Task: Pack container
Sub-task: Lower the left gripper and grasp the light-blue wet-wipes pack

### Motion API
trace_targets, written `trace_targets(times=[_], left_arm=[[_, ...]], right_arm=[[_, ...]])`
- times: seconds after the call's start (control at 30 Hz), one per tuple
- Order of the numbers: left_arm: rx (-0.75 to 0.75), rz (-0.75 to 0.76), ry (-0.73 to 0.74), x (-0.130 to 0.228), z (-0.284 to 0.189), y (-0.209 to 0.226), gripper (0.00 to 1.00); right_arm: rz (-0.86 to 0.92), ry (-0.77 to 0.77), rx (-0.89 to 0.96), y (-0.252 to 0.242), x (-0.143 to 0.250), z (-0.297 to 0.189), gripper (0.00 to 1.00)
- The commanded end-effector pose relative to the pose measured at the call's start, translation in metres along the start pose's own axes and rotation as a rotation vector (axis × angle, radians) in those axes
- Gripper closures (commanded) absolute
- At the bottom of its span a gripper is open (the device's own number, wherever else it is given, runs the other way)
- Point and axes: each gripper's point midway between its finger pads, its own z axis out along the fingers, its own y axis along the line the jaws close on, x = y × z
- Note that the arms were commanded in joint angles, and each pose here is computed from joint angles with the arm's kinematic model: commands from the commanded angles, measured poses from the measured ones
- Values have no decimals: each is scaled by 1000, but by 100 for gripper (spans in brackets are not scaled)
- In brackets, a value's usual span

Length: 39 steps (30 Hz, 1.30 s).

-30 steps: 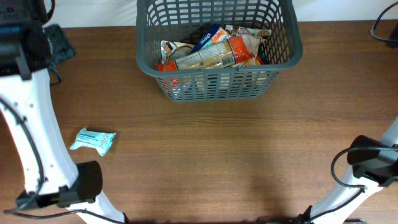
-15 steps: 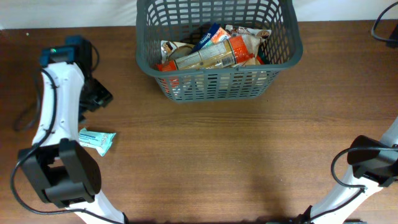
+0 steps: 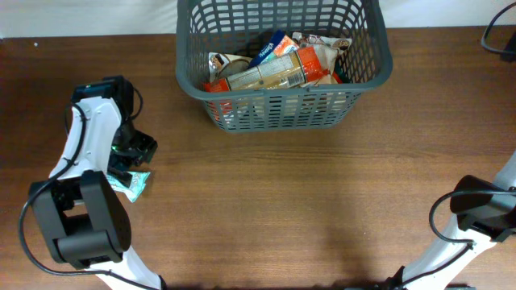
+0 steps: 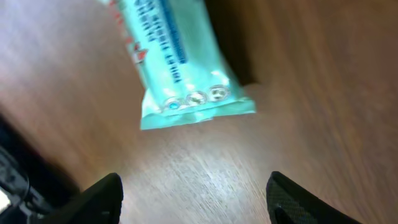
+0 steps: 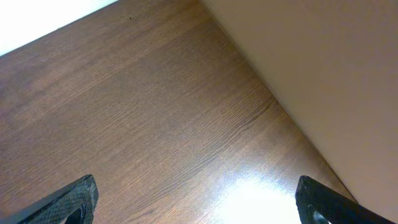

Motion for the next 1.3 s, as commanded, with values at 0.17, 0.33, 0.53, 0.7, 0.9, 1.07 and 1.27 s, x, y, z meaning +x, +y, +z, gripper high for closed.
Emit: trace_targets(times=[0.17, 0.33, 0.53, 0.7, 0.9, 1.07, 1.27], left_arm=[[-100, -171, -36, -3, 11, 23, 31], [-101, -206, -40, -16, 13, 32, 31], [-65, -164, -41, -39, 20, 39, 31], [-28, -94, -66, -50, 22, 33, 32], [5, -79, -63, -49, 34, 25, 31], [47, -57, -23, -37, 58, 17, 32], [54, -21, -6, -30, 74, 17, 31]], right_arm=[[15, -15, 3, -4, -2, -5, 1], [15, -15, 3, -4, -2, -5, 1], [15, -15, 3, -4, -2, -5, 1], [15, -15, 3, -4, -2, -5, 1], [15, -15, 3, -4, -2, -5, 1], [15, -15, 3, -4, -2, -5, 1], [15, -15, 3, -4, -2, -5, 1]])
